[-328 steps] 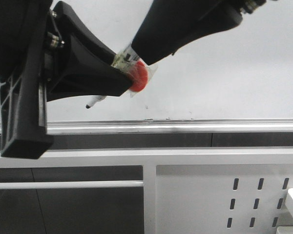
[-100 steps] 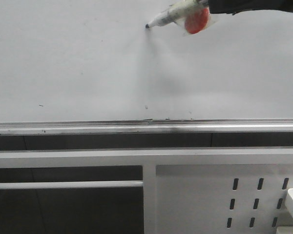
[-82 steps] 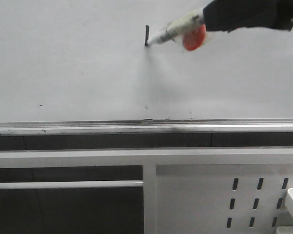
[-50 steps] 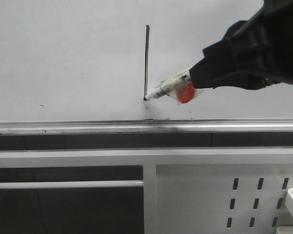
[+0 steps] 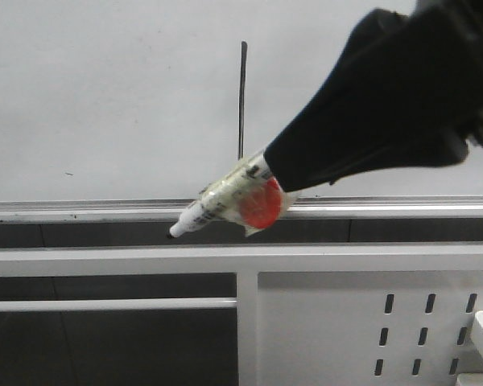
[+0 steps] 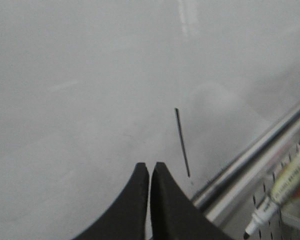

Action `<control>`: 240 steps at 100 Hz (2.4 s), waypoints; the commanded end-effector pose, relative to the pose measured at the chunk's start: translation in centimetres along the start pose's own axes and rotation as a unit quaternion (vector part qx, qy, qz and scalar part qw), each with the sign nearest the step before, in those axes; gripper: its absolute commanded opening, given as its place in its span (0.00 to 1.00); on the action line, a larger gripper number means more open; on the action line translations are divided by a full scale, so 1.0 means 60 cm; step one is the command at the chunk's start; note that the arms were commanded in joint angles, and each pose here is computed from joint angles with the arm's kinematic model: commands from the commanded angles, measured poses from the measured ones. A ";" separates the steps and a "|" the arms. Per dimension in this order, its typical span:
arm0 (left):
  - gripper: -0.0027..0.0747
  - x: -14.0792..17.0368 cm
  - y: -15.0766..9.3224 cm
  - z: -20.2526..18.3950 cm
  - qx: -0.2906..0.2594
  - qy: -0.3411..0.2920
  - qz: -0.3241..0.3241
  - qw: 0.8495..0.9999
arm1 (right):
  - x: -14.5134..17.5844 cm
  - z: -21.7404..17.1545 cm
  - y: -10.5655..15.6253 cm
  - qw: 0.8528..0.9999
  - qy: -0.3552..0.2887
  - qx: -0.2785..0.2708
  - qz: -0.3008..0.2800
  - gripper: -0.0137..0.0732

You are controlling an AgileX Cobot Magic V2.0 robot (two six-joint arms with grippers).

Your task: Write number 1 on whiteboard

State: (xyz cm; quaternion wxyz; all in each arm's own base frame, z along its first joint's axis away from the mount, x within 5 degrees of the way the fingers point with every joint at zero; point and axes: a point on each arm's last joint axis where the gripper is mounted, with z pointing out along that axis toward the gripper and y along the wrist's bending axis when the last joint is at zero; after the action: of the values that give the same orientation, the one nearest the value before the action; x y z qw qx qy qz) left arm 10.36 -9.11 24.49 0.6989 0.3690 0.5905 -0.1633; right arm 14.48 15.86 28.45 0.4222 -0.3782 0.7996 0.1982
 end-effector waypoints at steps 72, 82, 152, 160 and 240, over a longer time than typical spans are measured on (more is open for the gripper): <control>0.44 -0.004 -0.027 0.129 0.169 0.026 0.042 0.984 | -0.142 -0.027 0.016 0.996 0.011 -0.026 -0.082 0.08; 0.44 -0.002 -0.028 0.131 0.169 0.030 0.042 0.984 | -0.143 -0.027 0.016 0.996 0.010 -0.026 -0.081 0.08; 0.01 -0.001 -0.025 0.132 0.158 0.031 0.027 0.987 | -0.145 -0.028 0.017 0.997 0.003 -0.031 -0.073 0.14; 0.01 0.002 -0.023 0.130 0.146 0.036 0.008 0.989 | -0.145 -0.029 0.017 0.997 0.001 -0.030 -0.073 0.34; 0.01 0.072 -0.003 0.126 -0.095 -0.050 -0.269 0.957 | -0.151 -0.143 0.007 0.991 -0.077 0.022 -0.103 0.08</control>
State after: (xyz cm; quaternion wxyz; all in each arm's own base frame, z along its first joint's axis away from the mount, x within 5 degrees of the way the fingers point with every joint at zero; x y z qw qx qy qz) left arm 16.23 -13.50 19.10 0.6317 0.1668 0.7001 -0.2880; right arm 12.99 14.91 38.92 0.4644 -0.4469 0.7484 0.1568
